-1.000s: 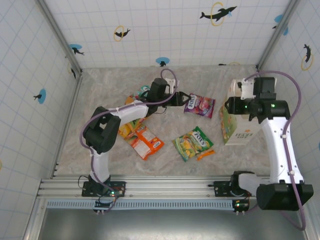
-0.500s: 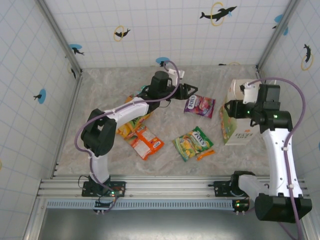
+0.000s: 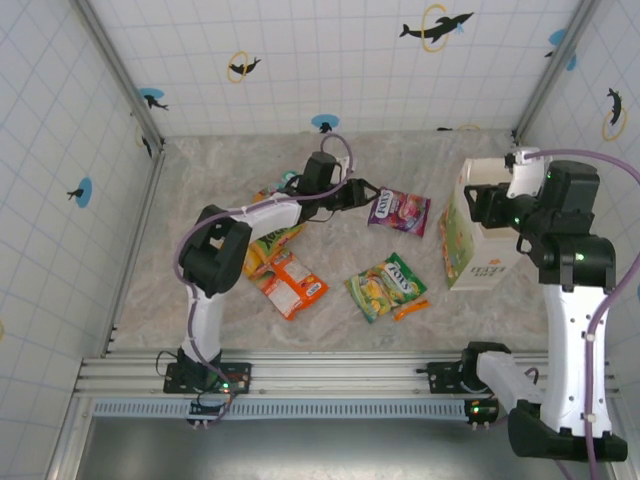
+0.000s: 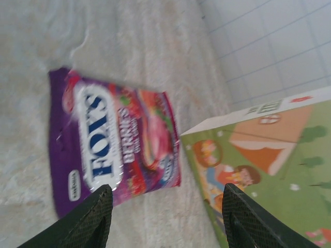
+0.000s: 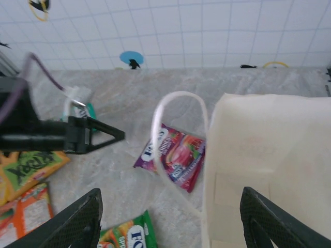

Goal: Place the snacks into the paper bag

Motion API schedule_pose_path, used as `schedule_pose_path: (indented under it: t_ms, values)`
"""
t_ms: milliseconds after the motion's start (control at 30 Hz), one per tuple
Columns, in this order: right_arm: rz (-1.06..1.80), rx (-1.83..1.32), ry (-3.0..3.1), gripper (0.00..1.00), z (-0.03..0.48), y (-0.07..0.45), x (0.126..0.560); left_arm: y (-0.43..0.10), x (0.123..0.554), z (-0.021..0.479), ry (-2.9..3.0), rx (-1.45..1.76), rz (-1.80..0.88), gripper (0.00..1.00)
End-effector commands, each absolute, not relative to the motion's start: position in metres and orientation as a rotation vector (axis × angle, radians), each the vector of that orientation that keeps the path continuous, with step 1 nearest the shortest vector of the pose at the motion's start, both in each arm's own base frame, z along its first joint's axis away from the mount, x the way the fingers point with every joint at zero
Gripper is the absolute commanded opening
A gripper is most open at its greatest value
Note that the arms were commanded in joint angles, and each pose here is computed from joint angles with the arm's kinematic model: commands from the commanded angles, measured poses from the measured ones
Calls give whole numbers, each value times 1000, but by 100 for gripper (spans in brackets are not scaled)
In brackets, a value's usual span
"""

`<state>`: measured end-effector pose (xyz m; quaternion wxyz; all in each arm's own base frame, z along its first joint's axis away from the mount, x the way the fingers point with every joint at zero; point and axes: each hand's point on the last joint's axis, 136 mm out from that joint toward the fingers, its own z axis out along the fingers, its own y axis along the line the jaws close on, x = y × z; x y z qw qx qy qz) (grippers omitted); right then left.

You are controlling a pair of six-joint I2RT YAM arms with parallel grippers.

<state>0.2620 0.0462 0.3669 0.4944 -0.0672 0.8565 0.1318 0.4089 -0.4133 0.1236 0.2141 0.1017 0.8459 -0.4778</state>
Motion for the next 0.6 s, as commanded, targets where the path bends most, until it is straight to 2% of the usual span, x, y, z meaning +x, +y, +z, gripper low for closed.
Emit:
schedule_pose_path:
  t_ms: [0, 300, 567]
  values:
    - [419, -187, 2028, 70, 387, 60, 250, -417, 408, 102, 2427, 258, -1371, 58]
    - [613, -291, 1994, 69, 388, 88, 237, -417, 408, 50, 2537, 194, -1339, 56]
    - [635, -297, 1980, 68, 388, 91, 236, -433, 402, 37, 2534, 214, -1411, 56]
